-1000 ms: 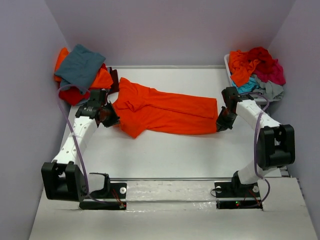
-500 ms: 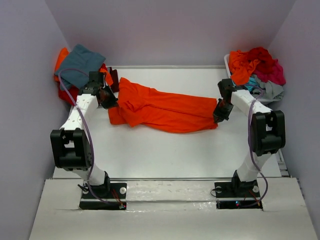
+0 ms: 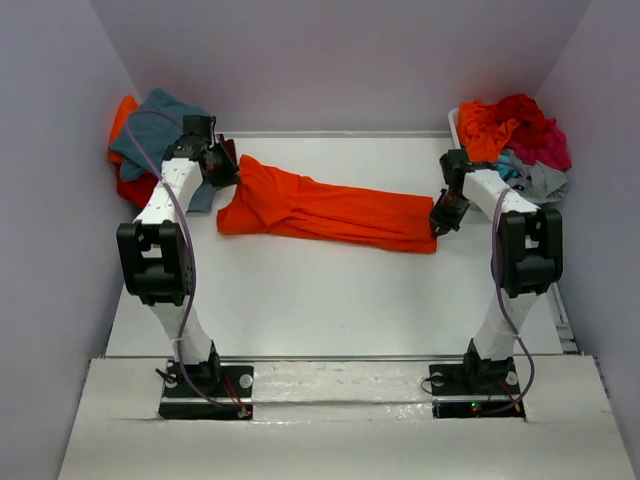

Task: Fold and stack the t-shirts
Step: Fold the other side of the tshirt into a rectangle

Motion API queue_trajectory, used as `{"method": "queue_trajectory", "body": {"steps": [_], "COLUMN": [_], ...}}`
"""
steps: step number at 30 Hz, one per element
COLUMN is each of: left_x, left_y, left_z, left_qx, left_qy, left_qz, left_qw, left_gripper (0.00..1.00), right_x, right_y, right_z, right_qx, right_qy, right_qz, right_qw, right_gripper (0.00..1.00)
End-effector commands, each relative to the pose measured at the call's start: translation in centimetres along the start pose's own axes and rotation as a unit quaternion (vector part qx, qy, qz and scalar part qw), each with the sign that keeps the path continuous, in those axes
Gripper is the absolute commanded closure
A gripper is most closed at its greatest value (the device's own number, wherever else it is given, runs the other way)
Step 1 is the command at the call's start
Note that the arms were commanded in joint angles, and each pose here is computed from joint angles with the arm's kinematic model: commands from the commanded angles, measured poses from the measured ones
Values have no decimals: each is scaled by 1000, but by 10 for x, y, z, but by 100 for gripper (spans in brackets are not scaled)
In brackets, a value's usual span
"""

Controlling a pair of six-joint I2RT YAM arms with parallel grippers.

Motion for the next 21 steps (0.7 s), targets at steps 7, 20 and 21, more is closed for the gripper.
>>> {"method": "queue_trajectory", "body": {"steps": [7,20,21], "left_x": [30,38,39], "left_y": [12,25,24], "left_z": [-21,-25,-26], "left_qx": [-21,-16,-17], "left_qy": [-5,-8,-8], "left_qz": [-23,-22,-24], "left_qw": [1000,1000,1000], "left_gripper": [94,94,94], "right_x": [35,52,52], "right_y": [-9,-3,-1], "right_z": [-15,-7,-5], "right_qx": [-13,1,6], "right_qy": [24,27,27], "right_qz": [-26,-25,-24], "right_qw": [999,999,999], "right_gripper": [92,90,90]}}
Point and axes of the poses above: each gripper's point midway between its finger pads, its own y axis out along the fingers, its own z axis along the line the jaws close on, x = y × z, the point moved 6 cm from there along -y, back along the fingers, and after that the axes turned 7 degrees about -y, right-handed, at the moved point
